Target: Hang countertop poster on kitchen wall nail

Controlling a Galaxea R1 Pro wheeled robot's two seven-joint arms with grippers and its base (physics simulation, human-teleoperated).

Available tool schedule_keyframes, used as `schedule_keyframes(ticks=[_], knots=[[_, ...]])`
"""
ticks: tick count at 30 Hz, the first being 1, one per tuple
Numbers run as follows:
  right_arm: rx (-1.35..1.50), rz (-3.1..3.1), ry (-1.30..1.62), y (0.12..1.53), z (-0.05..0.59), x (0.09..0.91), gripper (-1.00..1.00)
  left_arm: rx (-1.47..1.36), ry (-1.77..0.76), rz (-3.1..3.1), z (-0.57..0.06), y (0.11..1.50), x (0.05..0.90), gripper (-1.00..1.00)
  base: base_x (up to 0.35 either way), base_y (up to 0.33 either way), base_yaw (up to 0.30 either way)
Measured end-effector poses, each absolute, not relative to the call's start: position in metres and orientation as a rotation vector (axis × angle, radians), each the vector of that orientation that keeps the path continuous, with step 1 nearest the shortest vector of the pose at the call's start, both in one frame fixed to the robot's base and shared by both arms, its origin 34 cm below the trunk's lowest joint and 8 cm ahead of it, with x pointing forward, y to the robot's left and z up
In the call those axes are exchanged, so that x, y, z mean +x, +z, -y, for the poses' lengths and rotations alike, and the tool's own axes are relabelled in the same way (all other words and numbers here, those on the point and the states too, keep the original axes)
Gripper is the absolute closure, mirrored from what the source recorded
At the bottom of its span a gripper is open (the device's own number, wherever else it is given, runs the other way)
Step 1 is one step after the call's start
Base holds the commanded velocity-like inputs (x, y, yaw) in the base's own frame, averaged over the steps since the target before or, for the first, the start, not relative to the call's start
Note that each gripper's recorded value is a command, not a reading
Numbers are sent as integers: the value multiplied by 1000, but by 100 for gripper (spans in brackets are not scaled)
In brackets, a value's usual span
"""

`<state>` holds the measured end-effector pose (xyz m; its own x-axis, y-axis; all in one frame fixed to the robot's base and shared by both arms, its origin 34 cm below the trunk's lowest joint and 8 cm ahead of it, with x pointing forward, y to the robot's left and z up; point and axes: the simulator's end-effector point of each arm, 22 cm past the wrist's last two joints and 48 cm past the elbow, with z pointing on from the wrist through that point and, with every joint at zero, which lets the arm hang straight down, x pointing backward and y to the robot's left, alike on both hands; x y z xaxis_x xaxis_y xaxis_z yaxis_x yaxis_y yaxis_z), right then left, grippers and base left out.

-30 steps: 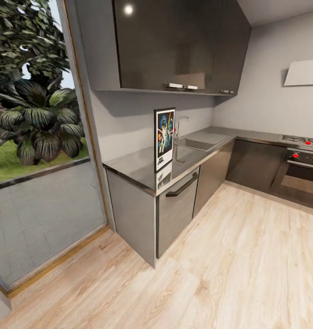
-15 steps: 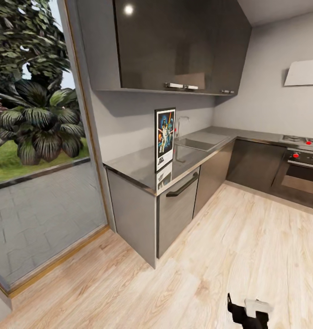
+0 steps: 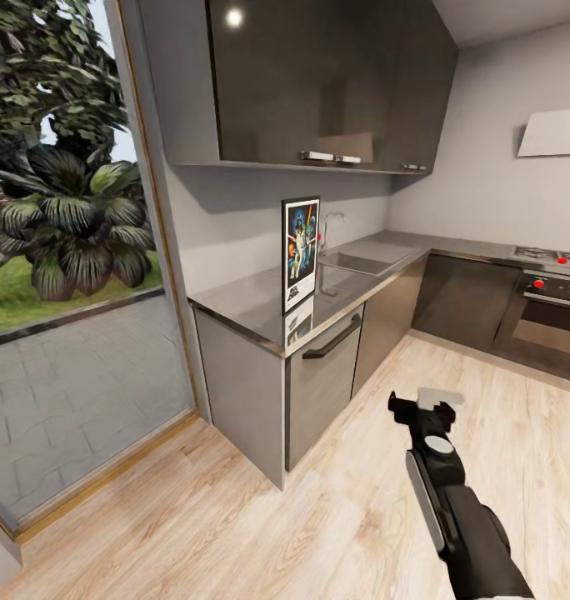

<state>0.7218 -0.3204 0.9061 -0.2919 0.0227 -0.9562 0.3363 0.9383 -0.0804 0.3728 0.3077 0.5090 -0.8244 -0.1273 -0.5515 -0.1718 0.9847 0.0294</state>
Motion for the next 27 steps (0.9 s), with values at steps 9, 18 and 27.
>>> schedule_keyframes(ticks=[9,18,27], knots=[[272,-1760,-350,1002,279,774,-100,-209,105,-2551,-308,509,373,-100,0,0,0],[223,-1727,-413,1047,240,810,-100,-206,113,-2550,-313,510,373,-100,67,95,0],[224,-1717,-418,1055,237,813,-100,-205,114,-2550,-313,510,373,-100,186,272,0]])
